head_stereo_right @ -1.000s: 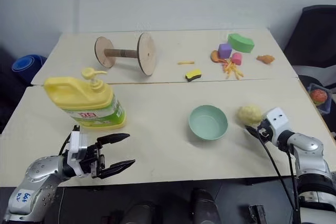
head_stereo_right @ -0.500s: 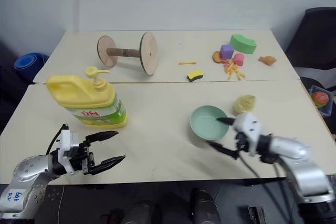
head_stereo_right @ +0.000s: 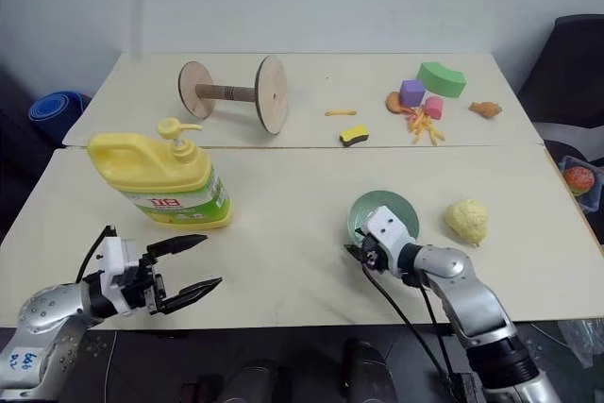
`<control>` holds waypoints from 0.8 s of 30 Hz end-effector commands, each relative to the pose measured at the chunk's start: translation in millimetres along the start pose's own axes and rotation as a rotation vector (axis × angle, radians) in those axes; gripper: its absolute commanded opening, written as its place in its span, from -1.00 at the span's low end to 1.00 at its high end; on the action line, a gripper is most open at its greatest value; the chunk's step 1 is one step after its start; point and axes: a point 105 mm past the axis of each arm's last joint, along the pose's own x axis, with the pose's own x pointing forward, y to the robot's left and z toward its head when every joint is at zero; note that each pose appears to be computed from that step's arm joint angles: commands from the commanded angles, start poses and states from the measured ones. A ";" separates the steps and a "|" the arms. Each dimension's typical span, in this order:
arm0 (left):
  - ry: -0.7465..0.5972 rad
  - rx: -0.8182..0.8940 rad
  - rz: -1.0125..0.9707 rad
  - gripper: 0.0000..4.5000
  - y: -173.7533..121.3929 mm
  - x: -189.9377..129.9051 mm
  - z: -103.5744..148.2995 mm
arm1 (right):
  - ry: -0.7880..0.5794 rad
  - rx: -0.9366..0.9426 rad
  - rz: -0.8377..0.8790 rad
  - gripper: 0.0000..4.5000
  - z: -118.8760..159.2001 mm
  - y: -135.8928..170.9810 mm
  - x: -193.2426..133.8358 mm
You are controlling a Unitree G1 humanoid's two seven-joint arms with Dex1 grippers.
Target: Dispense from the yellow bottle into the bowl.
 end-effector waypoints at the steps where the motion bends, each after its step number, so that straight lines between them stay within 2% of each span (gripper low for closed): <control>1: -0.040 0.036 0.062 1.00 2.0 -5.6 12.7 | -0.060 -0.083 0.016 -0.64 20.3 -1.7 3.3; 4: -0.122 -0.004 0.177 1.00 9.6 -15.1 27.2 | -0.117 -0.177 0.070 -0.99 44.1 1.1 2.3; 8: -0.235 -0.104 0.244 1.00 7.7 -29.2 52.5 | -0.168 -0.334 0.165 -0.99 72.6 5.9 -0.2; 10: -0.318 -0.164 0.253 1.00 6.0 -34.3 72.4 | -0.195 -0.400 0.225 -0.99 88.3 9.3 -0.1; 13: -0.423 -0.168 0.254 1.00 7.7 -40.5 107.4 | -0.239 -0.449 0.305 -0.99 113.9 13.6 3.6; 16: -0.476 -0.121 0.261 0.71 16.2 -42.8 136.8 | -0.259 -0.505 0.376 -1.00 131.6 19.2 7.8; 18: -0.531 -0.018 0.297 0.43 39.3 -44.0 170.1 | -0.269 -0.551 0.457 -1.00 161.0 26.9 16.5; 19: -0.511 0.031 0.300 0.29 49.6 -40.6 179.5 | -0.278 -0.575 0.488 -1.00 176.9 30.8 21.6; 21: -0.435 0.096 0.330 0.00 70.2 -32.5 184.8 | -0.272 -0.575 0.518 -1.00 199.2 35.0 31.8; 24: -0.397 0.098 0.326 -0.43 86.3 -21.7 183.8 | -0.244 -0.578 0.552 -1.00 213.0 42.7 41.3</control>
